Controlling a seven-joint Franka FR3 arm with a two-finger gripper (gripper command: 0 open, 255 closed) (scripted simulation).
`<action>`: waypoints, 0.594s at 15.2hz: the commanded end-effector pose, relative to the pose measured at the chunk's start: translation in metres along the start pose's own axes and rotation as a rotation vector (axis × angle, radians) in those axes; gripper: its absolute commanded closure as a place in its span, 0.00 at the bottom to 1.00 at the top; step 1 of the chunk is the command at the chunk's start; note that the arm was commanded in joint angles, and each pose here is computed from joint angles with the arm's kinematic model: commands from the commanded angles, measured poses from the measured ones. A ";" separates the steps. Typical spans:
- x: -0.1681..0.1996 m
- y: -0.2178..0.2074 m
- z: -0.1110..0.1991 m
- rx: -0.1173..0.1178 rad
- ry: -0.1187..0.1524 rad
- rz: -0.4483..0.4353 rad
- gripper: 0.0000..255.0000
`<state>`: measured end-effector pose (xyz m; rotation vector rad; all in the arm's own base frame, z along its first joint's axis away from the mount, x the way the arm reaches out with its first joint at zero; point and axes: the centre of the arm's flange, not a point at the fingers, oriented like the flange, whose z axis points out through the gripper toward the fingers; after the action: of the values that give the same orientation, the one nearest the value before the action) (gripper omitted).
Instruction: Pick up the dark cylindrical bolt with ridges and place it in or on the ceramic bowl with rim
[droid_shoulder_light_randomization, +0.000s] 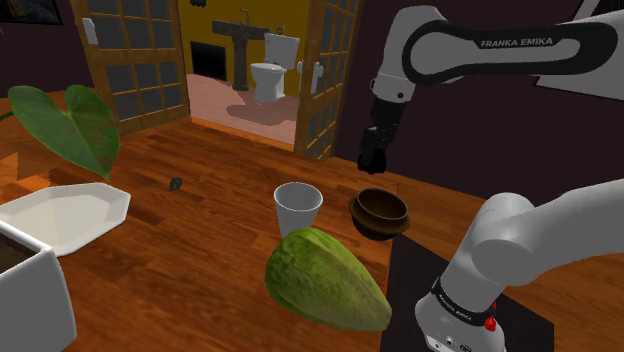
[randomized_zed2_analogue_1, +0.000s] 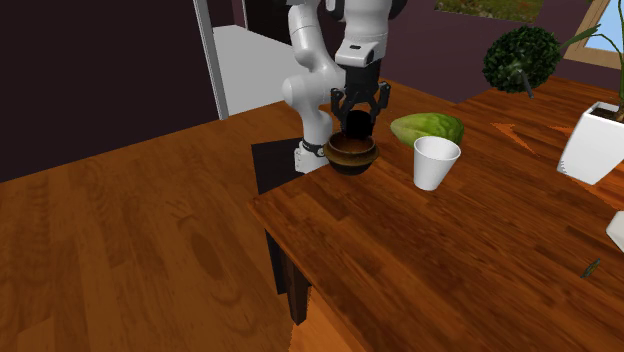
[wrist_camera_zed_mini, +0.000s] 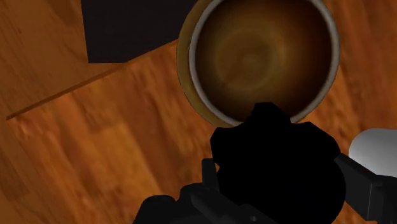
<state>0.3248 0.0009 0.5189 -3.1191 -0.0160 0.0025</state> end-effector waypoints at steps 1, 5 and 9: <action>-0.028 -0.008 0.001 0.000 0.000 0.000 1.00; -0.073 -0.020 0.007 0.000 0.000 0.000 1.00; -0.073 -0.020 0.028 0.000 0.000 0.000 1.00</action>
<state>0.2523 0.0207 0.4951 -3.1195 -0.0156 0.0033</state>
